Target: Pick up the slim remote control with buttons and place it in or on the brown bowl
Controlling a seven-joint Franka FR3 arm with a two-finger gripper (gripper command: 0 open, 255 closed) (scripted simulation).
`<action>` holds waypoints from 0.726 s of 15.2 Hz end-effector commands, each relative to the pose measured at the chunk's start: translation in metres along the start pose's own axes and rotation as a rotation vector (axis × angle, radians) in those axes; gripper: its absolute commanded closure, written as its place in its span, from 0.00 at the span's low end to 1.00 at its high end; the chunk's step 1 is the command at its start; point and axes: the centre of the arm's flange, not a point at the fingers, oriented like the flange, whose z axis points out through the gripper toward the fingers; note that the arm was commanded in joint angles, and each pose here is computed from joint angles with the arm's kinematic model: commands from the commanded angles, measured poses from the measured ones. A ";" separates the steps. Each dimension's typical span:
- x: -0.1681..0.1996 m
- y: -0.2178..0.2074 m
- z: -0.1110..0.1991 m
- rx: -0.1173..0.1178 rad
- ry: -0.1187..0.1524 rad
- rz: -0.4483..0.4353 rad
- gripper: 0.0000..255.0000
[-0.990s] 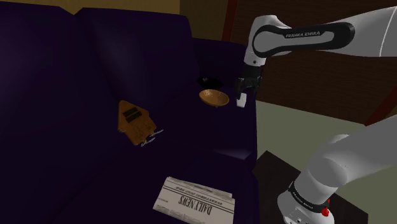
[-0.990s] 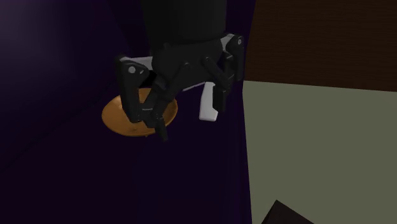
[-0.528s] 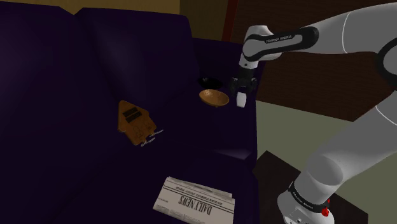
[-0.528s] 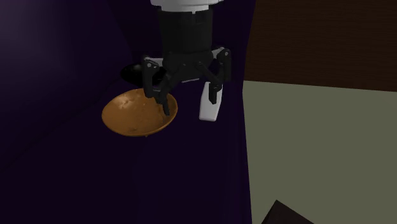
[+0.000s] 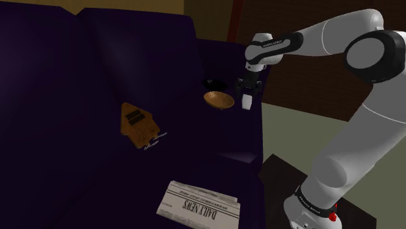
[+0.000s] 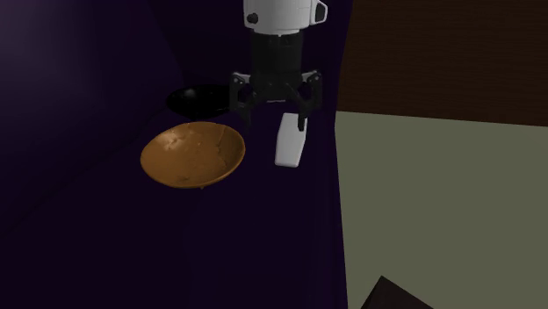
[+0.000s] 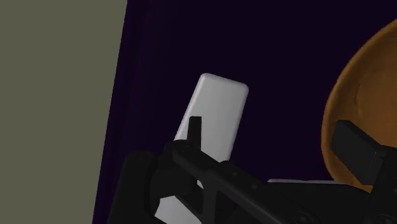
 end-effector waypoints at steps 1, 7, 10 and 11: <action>0.025 0.012 0.010 0.005 0.004 0.070 0.00; 0.082 0.051 0.035 0.020 0.012 0.262 0.00; 0.082 0.051 0.051 0.020 0.012 0.262 0.00; 0.082 0.051 0.056 0.020 0.012 0.262 0.00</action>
